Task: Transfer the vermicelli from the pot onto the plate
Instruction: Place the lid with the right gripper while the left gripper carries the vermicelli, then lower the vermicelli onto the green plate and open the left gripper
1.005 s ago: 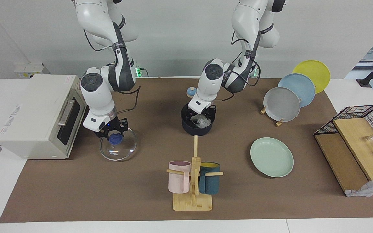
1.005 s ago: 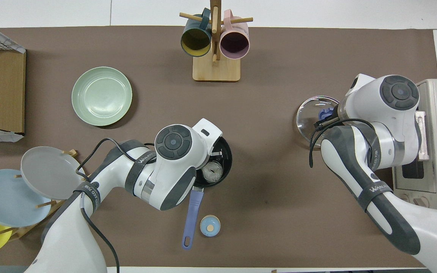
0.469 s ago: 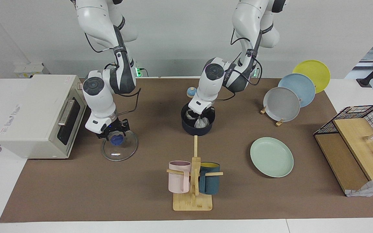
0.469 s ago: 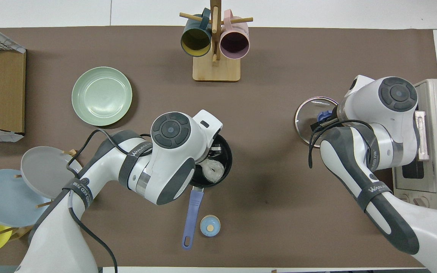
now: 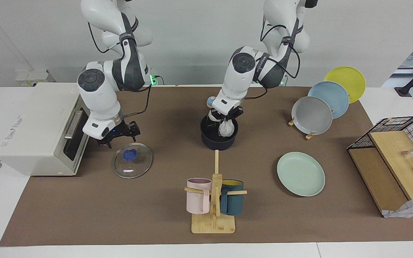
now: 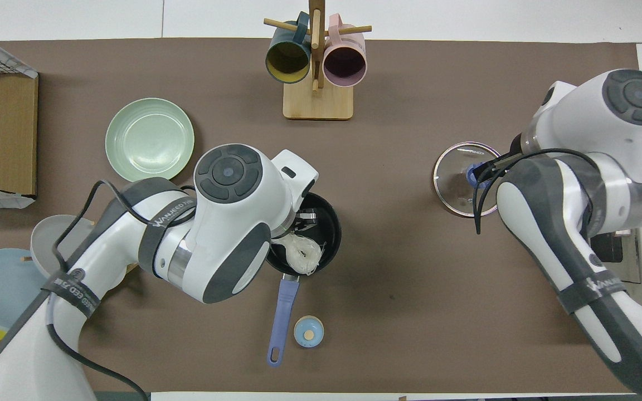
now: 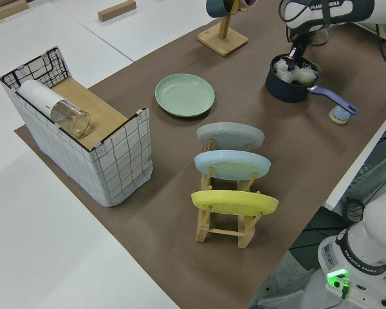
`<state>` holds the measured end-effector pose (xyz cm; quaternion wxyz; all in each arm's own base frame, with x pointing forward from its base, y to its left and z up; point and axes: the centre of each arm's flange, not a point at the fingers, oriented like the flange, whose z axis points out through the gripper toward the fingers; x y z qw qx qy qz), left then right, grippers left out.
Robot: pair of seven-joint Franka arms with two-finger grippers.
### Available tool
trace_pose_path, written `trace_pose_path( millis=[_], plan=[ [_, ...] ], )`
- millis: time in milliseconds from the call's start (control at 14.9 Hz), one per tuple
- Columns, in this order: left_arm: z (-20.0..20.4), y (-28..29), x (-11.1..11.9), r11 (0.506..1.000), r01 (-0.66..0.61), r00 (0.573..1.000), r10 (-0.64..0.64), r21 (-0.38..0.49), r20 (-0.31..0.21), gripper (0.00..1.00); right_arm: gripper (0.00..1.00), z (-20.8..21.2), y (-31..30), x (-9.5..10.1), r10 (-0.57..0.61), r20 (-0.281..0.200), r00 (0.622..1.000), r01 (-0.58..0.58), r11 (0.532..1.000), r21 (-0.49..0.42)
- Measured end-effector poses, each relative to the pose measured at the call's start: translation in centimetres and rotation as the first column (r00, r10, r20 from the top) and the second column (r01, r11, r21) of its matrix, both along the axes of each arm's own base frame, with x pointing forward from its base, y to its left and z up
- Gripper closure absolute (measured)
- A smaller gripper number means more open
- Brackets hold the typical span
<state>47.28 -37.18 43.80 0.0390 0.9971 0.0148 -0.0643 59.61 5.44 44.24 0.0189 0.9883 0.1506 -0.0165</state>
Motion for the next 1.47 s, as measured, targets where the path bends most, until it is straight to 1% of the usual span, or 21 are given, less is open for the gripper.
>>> trace_pose_path(
  millis=[134,268,335,469,536,670,804,1005,1206,1340,1474],
  plan=[
    [3.6,1.8,1.5,1.000,-0.016,1.000,0.016,0.001,-0.011,0.84,0.00,3.5,-1.2,-0.1,-0.046,-0.024,0.999,0.046,0.999,0.003],
    [7.2,4.5,3.6,0.999,-0.031,1.000,0.031,-0.011,-0.003,0.84,0.00,6.3,-2.2,-0.5,-0.087,-0.055,0.995,0.087,0.996,-0.001],
    [8.7,6.3,4.8,0.999,-0.040,0.999,0.040,-0.018,0.005,0.85,0.00,7.7,-2.6,-1.1,-0.101,-0.071,0.992,0.101,0.995,-0.003],
    [10.2,11.3,7.6,0.998,-0.055,0.998,0.055,-0.032,0.018,0.85,0.00,10.9,-3.2,-3.2,-0.142,-0.100,0.985,0.142,0.990,-0.008],
    [10.2,14.4,9.2,0.998,-0.053,0.998,0.054,-0.039,0.026,0.85,0.00,12.7,-3.3,-4.5,-0.163,-0.103,0.981,0.163,0.987,-0.008],
    [9.6,20.9,11.9,0.998,-0.032,0.999,0.034,-0.051,0.038,0.85,0.00,15.8,-3.6,-6.6,-0.183,-0.087,0.979,0.183,0.983,-0.001],
    [8.2,25.8,14.1,0.998,-0.004,0.998,0.008,-0.063,0.064,0.85,0.00,16.8,-4.1,-7.4,-0.198,-0.075,0.977,0.199,0.980,0.002],
    [3.8,29.2,17.5,0.998,0.012,0.994,-0.005,-0.060,0.109,0.85,0.00,15.9,-6.2,-7.1,-0.238,-0.088,0.967,0.239,0.971,0.003],
    [-0.9,30.2,20.3,0.997,0.058,0.994,-0.052,-0.060,0.101,0.85,0.00,15.1,-6.8,-6.7,-0.250,-0.104,0.963,0.252,0.968,0.005],
    [-3.1,30.4,21.4,0.995,0.081,0.993,-0.075,-0.062,0.090,0.85,0.00,14.2,-7.3,-6.3,-0.259,-0.121,0.958,0.261,0.965,-0.003],
    [-4.2,30.2,22.0,0.994,0.091,0.991,-0.084,-0.060,0.104,0.85,0.00,13.8,-7.3,-5.8,-0.260,-0.127,0.957,0.260,0.965,-0.014]
  ],
)
